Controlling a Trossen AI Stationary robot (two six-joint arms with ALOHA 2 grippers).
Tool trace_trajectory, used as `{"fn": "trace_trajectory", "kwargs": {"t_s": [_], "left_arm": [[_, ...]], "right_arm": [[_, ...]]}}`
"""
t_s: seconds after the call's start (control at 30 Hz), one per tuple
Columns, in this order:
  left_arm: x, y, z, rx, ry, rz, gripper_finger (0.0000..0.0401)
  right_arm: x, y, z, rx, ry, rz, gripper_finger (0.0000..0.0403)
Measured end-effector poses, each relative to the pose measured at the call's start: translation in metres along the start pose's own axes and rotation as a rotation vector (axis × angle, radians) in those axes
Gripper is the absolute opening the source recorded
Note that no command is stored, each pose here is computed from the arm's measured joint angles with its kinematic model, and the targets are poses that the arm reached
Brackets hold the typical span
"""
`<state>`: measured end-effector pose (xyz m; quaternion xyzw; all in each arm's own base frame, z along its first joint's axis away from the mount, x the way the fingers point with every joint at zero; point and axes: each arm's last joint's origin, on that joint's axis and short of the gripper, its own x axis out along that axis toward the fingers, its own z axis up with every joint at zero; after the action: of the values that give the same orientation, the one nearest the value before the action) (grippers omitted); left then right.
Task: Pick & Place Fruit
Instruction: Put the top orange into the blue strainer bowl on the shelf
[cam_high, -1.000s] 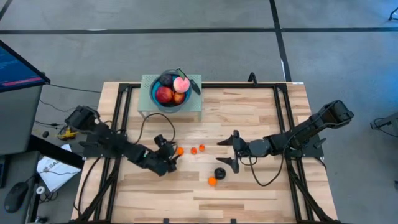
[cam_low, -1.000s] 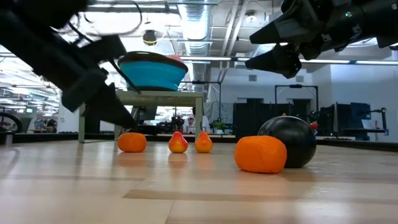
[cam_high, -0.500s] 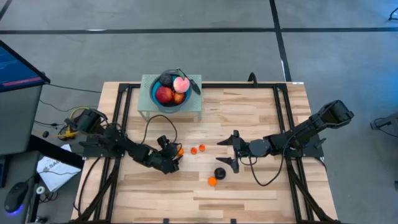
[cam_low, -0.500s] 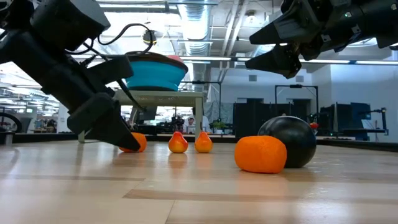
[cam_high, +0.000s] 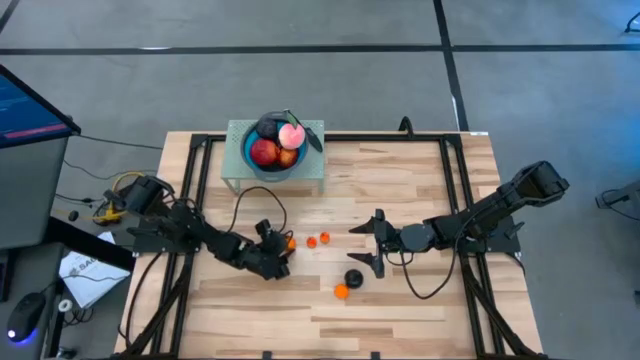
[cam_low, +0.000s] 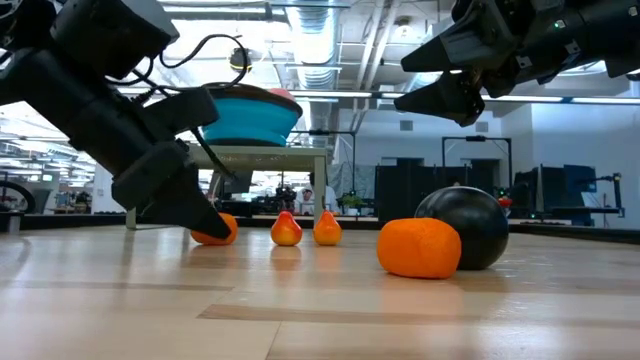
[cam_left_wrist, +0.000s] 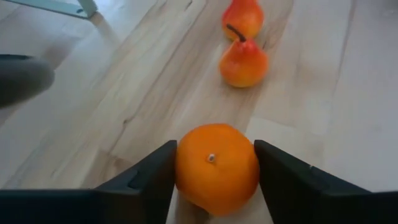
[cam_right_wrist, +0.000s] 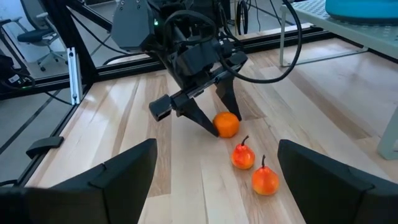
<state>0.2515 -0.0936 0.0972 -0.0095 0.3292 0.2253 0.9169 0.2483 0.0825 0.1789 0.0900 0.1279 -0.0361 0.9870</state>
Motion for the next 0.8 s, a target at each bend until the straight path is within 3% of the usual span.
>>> {"fn": "trace_trajectory", "kwargs": {"t_s": [0.17,0.43,0.67,0.8], "left_arm": [[-0.001,-0.002,0.000,-0.006,0.007,-0.034,0.0184],[-0.021,-0.008,0.011,-0.030,-0.047,-0.112,0.0202],[-0.078,0.005,0.056,-0.066,-0.264,-0.238,0.0195],[-0.113,0.036,0.086,-0.132,-0.461,-0.113,0.0194]], "right_arm": [[0.000,0.000,0.000,0.000,0.000,0.000,0.0328],[0.000,0.000,0.000,-0.001,0.003,-0.001,0.0328],[0.000,0.000,0.000,-0.001,0.003,-0.001,0.0328],[0.000,-0.001,0.000,-0.001,0.003,-0.003,0.0328]]}}
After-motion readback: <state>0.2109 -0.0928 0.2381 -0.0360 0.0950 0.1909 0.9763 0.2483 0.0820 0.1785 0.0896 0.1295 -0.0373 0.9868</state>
